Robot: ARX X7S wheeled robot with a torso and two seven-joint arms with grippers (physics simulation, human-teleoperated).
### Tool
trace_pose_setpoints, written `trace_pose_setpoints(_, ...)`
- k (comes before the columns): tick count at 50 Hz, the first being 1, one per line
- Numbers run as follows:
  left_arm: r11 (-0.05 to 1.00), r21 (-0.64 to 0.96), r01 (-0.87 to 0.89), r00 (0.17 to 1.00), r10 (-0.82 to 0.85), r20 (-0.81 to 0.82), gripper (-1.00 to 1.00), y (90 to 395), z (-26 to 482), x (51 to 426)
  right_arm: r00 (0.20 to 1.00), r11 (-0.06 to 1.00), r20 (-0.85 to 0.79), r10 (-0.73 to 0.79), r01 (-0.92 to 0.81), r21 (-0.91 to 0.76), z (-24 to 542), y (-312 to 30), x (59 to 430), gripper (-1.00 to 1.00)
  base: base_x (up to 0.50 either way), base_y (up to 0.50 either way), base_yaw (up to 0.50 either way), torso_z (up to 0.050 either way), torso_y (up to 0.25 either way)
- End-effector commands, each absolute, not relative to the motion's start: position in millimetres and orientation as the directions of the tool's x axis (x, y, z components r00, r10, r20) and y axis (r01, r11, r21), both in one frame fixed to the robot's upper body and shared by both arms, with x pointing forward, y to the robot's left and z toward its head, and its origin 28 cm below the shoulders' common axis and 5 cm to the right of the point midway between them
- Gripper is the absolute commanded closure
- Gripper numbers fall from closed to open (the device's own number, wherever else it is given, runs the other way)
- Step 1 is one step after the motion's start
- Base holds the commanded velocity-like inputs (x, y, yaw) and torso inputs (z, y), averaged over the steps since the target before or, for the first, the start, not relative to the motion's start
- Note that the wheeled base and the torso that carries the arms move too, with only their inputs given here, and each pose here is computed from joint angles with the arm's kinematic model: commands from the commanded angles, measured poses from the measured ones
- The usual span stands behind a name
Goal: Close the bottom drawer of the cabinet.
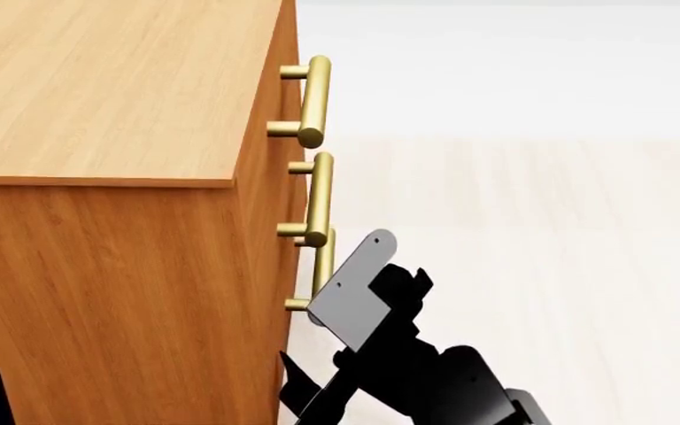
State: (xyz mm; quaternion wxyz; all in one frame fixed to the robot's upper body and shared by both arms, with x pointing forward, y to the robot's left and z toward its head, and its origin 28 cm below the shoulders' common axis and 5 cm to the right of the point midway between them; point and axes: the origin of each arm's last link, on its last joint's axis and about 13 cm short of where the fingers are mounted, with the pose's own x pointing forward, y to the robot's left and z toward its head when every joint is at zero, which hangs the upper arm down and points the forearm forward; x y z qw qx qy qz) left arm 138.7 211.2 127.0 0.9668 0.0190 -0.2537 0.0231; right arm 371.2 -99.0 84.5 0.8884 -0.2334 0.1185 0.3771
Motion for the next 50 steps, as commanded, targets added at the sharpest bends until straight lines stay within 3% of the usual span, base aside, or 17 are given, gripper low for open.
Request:
trace_pose_setpoints(1,0.997,0.029,-0.068,0.862,0.044,0.504,-1.0,212.3,129.6,140.3,0.652,0.592,-0.365,0.665,-0.758,-0.274,78.9,-86.4,368.8,-1.0,0.0,0.0,0.0,0.0,0.0)
trace_pose_setpoints(50,0.998,0.028,-0.059,0.866,0.037,0.499,-1.0,211.7,122.8,141.9,0.706,0.669,-0.33,0.627,-0.705,-0.235,67.3,-107.6,352.5,-1.0,0.0,0.0,0.0,0.0,0.0)
